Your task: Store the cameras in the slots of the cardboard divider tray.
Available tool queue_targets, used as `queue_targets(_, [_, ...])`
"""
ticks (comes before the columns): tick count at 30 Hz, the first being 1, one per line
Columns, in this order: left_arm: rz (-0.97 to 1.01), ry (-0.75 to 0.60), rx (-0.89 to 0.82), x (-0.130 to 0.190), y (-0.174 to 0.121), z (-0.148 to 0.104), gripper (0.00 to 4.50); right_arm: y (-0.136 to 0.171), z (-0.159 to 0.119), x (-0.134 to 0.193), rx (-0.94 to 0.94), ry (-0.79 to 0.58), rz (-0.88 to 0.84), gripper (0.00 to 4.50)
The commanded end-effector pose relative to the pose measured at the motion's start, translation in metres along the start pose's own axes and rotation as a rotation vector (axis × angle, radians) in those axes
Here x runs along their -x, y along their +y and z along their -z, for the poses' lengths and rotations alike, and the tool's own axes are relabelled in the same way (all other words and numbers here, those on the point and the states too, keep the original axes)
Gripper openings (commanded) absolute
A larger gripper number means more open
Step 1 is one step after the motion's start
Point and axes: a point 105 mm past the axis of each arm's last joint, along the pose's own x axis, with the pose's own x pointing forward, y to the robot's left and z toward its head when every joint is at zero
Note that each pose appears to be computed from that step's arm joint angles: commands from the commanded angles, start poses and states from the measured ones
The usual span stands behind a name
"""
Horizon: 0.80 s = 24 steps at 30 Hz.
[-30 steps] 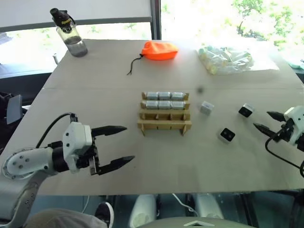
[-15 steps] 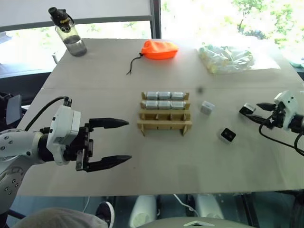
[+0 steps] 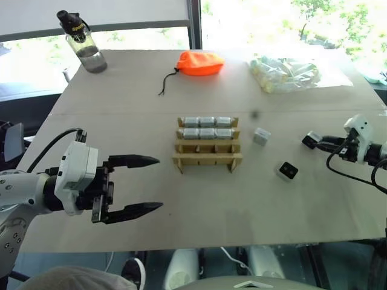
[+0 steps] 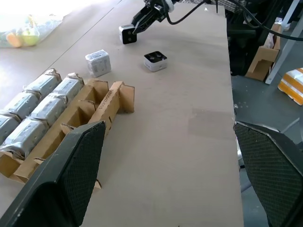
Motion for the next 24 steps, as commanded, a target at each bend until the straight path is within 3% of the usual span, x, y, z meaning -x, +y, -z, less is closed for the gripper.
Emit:
queue_targets(1, [-0.02,-0.006,-0.035,0.003,0.002,-0.004,4.5,-0.004,-0.028,0.0,0.078,-0.061,-0.001,0.67])
queue_targets(11, [-0.134,-0.056,-0.035,0.012,0.017,-0.006,4.5,0.041,-0.109,-0.039,0.192,-0.243,-0.147,0.67])
queue_targets(17, [-0.363,-0.034,-0.002,0.039,0.037,0.014,4.5,0.136,-0.172,-0.079,0.234,-0.358,-0.4,0.67])
queue_targets(21, [-0.46,0.048,0.023,0.052,0.046,0.033,4.5,0.192,-0.195,-0.099,0.307,-0.366,-0.553,0.67])
queue_targets(24, [-0.507,0.045,0.028,0.058,0.052,0.034,4.5,0.214,-0.201,-0.108,0.319,-0.356,-0.619,0.67])
